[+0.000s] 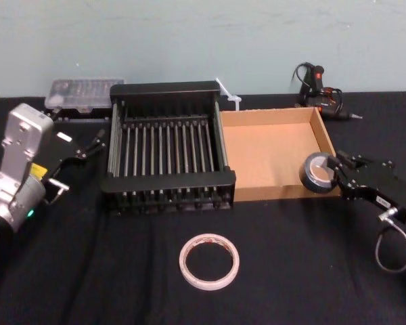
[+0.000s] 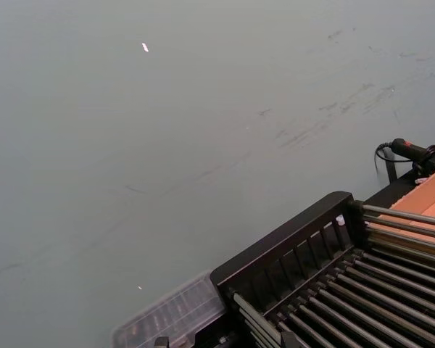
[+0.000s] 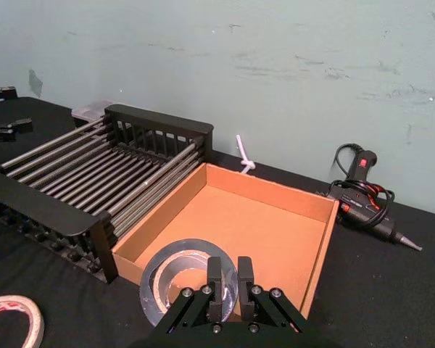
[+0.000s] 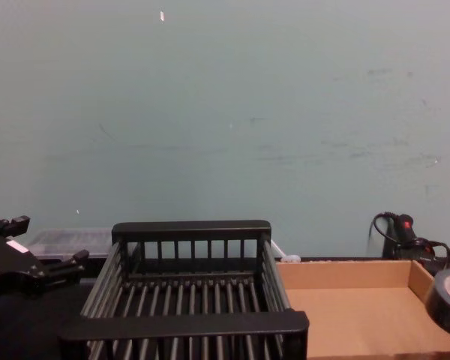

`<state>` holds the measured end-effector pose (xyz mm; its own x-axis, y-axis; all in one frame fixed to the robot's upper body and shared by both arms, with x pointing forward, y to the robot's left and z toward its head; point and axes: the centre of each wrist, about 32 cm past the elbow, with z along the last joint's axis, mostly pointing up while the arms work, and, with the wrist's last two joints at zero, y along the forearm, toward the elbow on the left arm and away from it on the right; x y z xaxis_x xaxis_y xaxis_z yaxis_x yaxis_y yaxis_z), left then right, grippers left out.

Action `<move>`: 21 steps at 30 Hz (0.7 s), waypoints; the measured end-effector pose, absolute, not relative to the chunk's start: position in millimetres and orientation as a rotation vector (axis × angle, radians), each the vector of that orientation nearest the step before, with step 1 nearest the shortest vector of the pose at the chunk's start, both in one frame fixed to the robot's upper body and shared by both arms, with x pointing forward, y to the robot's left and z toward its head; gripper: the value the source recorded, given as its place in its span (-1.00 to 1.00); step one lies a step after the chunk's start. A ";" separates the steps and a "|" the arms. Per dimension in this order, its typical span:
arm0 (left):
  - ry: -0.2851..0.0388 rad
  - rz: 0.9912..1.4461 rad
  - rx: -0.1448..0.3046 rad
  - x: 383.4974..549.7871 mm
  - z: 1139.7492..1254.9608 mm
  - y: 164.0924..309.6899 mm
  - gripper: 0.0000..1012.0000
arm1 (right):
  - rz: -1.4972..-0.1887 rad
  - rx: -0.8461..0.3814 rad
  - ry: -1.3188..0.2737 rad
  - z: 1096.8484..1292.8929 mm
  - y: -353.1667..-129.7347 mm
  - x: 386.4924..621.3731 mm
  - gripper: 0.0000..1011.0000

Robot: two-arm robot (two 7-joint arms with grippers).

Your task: Pick up the white tape and place it into the black box , Pick up the silver tape and place it into the brown box.

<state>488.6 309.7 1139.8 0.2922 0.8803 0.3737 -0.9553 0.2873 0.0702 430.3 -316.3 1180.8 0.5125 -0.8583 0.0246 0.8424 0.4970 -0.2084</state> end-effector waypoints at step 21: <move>-0.285 1.248 0.304 488.6 1139.8 309.7 0.98 | -1.073 -0.244 0.086 1171.7 -302.4 470.5 -0.73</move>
